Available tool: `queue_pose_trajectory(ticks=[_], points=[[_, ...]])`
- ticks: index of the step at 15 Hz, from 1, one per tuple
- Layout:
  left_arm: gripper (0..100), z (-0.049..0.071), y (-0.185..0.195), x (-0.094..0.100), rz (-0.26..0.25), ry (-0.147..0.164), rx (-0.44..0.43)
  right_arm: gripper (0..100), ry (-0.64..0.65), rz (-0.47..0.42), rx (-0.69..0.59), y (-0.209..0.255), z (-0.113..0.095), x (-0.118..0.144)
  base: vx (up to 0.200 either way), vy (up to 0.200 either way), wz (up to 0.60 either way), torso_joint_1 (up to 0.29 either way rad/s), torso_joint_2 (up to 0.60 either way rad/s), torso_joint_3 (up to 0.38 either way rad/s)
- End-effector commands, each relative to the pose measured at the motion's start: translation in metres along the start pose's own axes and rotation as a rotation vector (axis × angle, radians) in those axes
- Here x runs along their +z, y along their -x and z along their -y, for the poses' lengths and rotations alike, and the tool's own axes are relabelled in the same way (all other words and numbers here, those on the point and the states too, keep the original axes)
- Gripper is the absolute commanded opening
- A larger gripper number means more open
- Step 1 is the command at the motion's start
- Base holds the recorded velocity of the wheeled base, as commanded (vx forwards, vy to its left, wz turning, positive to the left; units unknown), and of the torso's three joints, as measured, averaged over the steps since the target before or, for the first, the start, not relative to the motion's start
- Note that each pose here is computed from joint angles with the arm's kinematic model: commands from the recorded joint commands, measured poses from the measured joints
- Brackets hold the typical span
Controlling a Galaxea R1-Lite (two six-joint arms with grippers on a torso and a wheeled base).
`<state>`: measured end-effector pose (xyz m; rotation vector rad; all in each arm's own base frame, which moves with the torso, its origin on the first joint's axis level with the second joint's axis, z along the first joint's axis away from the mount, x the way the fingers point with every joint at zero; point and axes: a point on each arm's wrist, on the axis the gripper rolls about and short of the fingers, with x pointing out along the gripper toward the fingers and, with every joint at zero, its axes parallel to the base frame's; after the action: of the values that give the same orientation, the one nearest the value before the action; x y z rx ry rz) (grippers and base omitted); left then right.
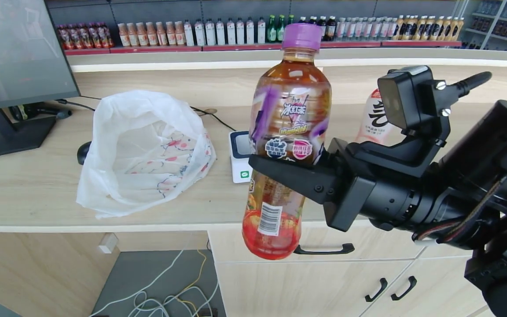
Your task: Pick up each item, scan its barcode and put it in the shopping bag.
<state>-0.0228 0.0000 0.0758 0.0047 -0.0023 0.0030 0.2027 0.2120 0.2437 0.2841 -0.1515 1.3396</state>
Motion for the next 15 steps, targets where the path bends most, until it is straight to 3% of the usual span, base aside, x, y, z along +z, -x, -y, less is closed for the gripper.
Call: queue_pose_trajectory(ticks=[1, 7, 15], points=[[100, 0.0, 0.0, 0.0, 0.001, 0.0, 0.0, 0, -0.008, 0.007, 0.01, -0.003, 0.001, 0.002, 0.0, 0.0, 0.0, 0.0, 0.0, 0.0], [100, 0.0, 0.0, 0.0, 0.001, 0.0, 0.0, 0, -0.069, 0.057, 0.087, -0.012, -0.008, 0.022, 0.0, 0.0, 0.0, 0.0, 0.0, 0.0], [100, 0.0, 0.0, 0.0, 0.001, 0.0, 0.0, 0, -0.091, 0.055, 0.106, -0.013, -0.011, 0.022, 0.0, 0.0, 0.0, 0.0, 0.0, 0.0]])
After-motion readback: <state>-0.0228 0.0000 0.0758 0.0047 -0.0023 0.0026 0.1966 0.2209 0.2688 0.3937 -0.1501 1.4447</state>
